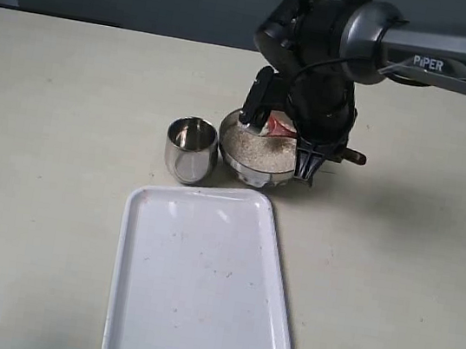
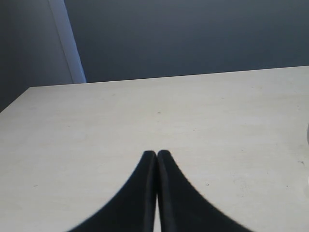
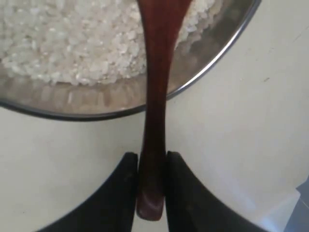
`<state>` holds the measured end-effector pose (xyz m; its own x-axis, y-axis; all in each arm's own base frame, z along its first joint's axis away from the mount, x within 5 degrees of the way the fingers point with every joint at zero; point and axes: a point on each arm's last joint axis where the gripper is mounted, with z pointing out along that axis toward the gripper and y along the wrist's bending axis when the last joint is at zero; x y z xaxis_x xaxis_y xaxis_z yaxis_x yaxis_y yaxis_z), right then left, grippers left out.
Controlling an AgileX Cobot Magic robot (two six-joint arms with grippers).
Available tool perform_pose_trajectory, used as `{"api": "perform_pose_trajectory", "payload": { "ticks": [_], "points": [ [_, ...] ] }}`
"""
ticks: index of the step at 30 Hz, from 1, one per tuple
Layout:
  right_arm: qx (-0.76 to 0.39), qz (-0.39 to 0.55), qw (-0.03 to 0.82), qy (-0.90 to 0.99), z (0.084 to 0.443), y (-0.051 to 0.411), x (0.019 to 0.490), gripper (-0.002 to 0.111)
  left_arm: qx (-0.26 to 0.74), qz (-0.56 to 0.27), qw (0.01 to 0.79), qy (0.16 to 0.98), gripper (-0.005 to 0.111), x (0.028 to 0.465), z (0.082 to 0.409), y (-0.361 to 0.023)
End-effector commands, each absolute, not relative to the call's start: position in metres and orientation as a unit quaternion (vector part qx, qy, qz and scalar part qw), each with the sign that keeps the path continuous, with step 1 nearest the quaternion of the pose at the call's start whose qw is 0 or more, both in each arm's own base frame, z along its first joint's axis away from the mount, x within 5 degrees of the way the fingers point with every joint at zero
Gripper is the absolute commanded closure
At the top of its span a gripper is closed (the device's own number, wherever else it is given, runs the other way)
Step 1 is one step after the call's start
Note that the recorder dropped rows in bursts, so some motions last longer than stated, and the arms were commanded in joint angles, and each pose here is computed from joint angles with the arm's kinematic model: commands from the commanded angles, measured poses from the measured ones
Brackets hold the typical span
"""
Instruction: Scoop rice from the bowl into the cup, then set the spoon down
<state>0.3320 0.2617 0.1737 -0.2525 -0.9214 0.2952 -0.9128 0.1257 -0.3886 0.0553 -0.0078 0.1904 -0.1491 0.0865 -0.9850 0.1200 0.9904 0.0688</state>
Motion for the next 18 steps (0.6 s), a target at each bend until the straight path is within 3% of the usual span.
{"api": "perform_pose_trajectory", "payload": {
  "ticks": [1,18],
  "points": [
    [-0.606,-0.25,0.017,0.755,0.181,0.26,0.333,0.108,0.067,-0.013,0.656,0.751,0.106,0.055,0.193,-0.008],
    [-0.605,-0.212,0.051,0.766,0.205,0.275,0.321,0.108,0.067,-0.013,0.656,0.751,0.106,0.055,0.193,-0.008]
  ]
}}
